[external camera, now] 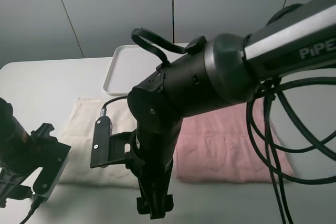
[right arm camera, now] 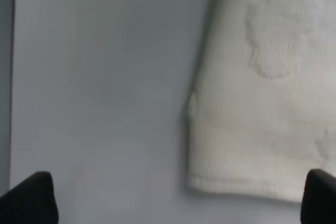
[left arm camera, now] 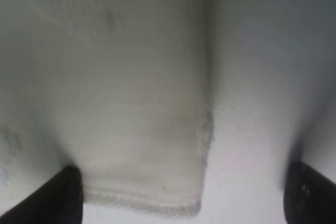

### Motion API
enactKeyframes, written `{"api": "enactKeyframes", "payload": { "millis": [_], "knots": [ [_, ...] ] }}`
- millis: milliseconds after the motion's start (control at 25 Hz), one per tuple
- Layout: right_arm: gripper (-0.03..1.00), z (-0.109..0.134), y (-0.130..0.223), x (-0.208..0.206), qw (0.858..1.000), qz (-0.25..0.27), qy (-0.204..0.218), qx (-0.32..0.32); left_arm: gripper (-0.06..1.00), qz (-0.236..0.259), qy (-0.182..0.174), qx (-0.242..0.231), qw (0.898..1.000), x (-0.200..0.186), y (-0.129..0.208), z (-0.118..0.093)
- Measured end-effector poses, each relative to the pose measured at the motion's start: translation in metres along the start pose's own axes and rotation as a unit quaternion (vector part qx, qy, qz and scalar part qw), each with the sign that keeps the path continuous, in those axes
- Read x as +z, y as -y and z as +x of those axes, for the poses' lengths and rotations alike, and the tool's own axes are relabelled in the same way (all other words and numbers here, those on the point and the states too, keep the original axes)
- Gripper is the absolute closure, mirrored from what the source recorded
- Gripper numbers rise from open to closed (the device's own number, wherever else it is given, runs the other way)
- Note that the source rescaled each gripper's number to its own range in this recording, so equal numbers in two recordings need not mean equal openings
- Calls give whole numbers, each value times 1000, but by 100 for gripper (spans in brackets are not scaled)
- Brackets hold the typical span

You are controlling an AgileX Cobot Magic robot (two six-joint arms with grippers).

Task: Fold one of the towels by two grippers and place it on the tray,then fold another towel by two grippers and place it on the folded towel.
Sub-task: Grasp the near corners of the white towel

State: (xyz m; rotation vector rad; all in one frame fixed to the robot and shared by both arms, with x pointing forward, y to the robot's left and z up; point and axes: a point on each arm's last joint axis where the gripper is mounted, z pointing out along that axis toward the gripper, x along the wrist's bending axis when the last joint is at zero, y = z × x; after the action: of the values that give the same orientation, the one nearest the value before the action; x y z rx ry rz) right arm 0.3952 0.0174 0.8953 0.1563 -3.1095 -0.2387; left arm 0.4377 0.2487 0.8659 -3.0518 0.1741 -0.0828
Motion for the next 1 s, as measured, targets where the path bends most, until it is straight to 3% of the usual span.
{"api": "enactKeyframes", "payload": {
  "millis": [760, 880, 1000],
  "knots": [
    [-2, -6, -3, 36, 999, 31, -19, 6, -5, 0, 0, 1, 1000, 0, 0, 0],
    [16, -7, -4, 37, 999, 28, -14, 4, -5, 0, 0, 1, 1000, 0, 0, 0],
    [50, -9, -4, 38, 1000, 24, -8, 2, -5, 0, -1, 1, 1000, 0, 0, 0]
  ]
}}
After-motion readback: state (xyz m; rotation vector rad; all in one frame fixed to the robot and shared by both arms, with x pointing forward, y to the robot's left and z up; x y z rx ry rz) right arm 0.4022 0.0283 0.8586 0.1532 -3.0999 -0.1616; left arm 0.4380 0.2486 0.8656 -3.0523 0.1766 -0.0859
